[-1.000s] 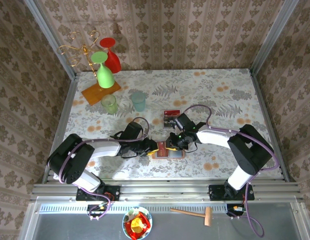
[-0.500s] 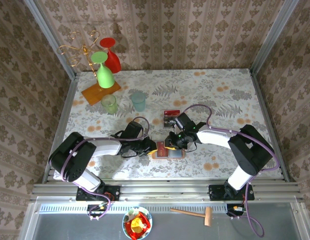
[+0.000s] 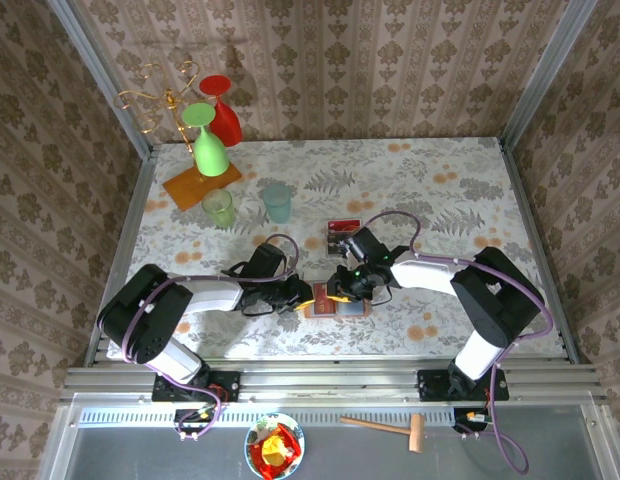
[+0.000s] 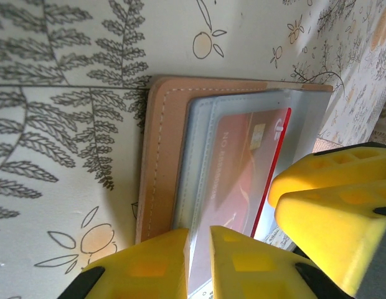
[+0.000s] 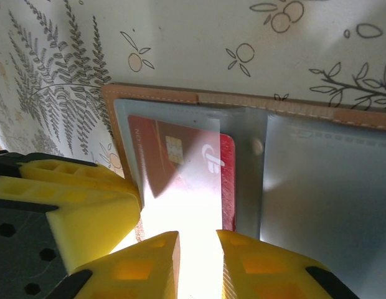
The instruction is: Take the credit cards out of the card holder
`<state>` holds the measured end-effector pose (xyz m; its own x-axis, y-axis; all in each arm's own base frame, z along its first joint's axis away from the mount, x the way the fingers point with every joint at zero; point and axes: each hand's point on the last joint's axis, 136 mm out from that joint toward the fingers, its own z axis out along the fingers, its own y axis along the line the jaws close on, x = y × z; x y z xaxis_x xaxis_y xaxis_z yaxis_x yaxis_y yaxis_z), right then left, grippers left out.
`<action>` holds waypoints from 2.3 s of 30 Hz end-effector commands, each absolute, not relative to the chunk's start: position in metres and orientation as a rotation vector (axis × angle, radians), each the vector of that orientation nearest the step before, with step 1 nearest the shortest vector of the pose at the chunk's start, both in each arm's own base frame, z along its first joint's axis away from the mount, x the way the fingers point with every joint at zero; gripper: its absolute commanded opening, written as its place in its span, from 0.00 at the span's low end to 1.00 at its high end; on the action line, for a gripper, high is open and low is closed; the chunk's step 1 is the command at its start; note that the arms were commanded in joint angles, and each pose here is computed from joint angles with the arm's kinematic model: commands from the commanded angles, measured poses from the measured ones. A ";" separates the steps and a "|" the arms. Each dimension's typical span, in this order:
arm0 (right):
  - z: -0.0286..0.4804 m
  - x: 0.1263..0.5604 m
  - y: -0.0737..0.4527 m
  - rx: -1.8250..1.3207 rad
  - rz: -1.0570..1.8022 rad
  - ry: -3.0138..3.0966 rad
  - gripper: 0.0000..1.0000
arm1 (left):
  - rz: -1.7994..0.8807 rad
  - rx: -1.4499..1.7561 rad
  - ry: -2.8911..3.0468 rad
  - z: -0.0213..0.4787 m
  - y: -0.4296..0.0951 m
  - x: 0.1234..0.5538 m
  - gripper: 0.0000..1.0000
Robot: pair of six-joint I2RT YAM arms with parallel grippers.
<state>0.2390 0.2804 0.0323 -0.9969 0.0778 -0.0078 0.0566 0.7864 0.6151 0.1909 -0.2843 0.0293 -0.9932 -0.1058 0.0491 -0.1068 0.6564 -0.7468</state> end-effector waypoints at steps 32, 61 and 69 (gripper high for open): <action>0.048 0.238 0.265 0.078 0.879 2.928 0.27 | 1.288 0.138 -2.885 0.050 -0.286 0.199 0.18; 0.043 0.243 0.264 0.145 1.015 2.911 0.28 | 1.323 0.090 -2.882 0.062 -0.301 0.204 0.19; 0.042 0.243 0.263 0.157 1.029 2.910 0.28 | 1.239 0.090 -2.899 0.043 -0.300 0.199 0.19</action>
<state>0.2472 0.2644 0.0441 -0.9935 0.1067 -0.0400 0.0593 0.7836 0.6184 0.1959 -0.2977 0.0424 -0.9983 -0.0559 0.0192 -0.0526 0.6907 -0.7212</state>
